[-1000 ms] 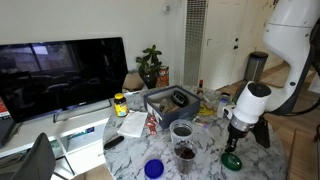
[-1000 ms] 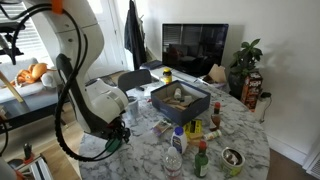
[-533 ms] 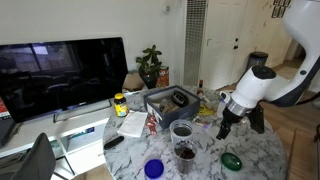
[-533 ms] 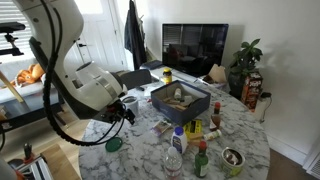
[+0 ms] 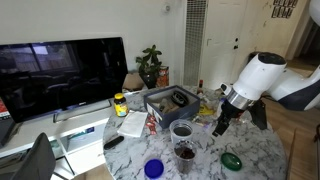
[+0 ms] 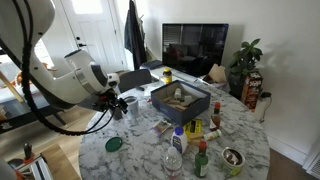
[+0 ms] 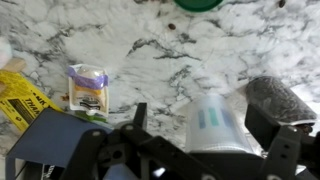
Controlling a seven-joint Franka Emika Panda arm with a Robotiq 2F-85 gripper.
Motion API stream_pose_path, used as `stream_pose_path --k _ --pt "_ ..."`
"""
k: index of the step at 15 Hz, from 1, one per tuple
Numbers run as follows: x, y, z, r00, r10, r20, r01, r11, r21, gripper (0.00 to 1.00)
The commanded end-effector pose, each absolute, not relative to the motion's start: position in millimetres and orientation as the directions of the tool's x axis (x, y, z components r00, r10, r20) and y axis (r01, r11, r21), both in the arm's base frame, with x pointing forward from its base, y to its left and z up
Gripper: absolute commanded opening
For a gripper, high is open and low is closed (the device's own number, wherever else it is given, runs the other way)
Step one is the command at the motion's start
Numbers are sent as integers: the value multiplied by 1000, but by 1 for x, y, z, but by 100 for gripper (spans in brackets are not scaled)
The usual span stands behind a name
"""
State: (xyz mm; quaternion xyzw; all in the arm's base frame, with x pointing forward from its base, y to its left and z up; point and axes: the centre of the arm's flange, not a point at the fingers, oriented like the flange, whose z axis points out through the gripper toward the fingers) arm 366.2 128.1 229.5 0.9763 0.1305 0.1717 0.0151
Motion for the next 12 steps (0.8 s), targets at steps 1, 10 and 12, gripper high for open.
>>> stream_pose_path --k 1,10,12 --pt "356 145 291 914 320 250 315 -947 64 100" --pt "357 186 218 893 388 228 383 -921 67 100" --pt "357 186 218 893 388 228 383 -921 67 100"
